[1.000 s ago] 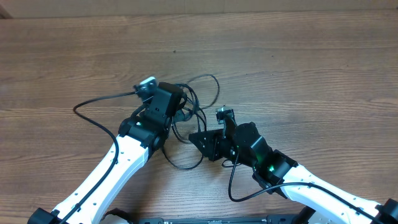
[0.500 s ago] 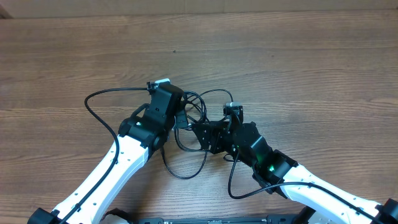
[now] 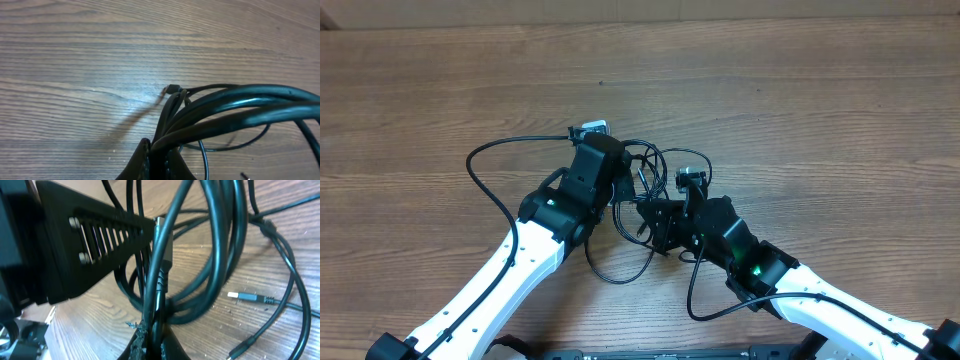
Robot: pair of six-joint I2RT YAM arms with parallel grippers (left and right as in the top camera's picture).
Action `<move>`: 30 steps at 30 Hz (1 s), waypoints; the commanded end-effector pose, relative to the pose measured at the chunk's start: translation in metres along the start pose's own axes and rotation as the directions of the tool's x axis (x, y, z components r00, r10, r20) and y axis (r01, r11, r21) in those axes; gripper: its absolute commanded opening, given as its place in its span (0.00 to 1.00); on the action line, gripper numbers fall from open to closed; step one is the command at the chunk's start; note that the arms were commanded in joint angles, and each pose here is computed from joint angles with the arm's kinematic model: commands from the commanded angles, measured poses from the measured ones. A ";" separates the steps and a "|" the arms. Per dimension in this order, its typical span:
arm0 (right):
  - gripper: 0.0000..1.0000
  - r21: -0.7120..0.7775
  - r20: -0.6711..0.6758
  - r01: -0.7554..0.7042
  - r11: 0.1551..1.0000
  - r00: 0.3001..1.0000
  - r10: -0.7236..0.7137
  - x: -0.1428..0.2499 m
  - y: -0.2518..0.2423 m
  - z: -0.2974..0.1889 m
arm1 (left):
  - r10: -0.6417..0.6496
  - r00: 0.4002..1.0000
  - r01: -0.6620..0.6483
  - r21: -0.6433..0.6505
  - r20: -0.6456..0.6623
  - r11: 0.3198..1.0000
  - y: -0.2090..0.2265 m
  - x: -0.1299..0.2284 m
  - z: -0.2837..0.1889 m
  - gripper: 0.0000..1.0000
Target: Untangle cables
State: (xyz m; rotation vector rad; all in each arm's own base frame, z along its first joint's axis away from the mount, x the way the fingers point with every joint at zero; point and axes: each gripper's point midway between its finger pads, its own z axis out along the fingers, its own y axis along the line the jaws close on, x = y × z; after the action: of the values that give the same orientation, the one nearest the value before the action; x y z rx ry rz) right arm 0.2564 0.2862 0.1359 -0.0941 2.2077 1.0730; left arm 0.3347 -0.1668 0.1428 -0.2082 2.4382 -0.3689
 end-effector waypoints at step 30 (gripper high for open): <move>0.82 -0.086 0.062 -0.034 0.996 0.997 0.039 -0.018 0.022 -0.003 | -0.286 0.956 0.293 -0.143 0.069 0.945 0.030 0.000 -0.003 0.04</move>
State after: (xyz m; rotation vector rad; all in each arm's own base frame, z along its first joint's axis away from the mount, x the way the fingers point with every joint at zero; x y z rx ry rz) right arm 0.2564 0.2963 0.1549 -0.0771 2.1463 1.1872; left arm 0.3359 -0.1208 0.1387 -0.6538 2.3346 -0.1894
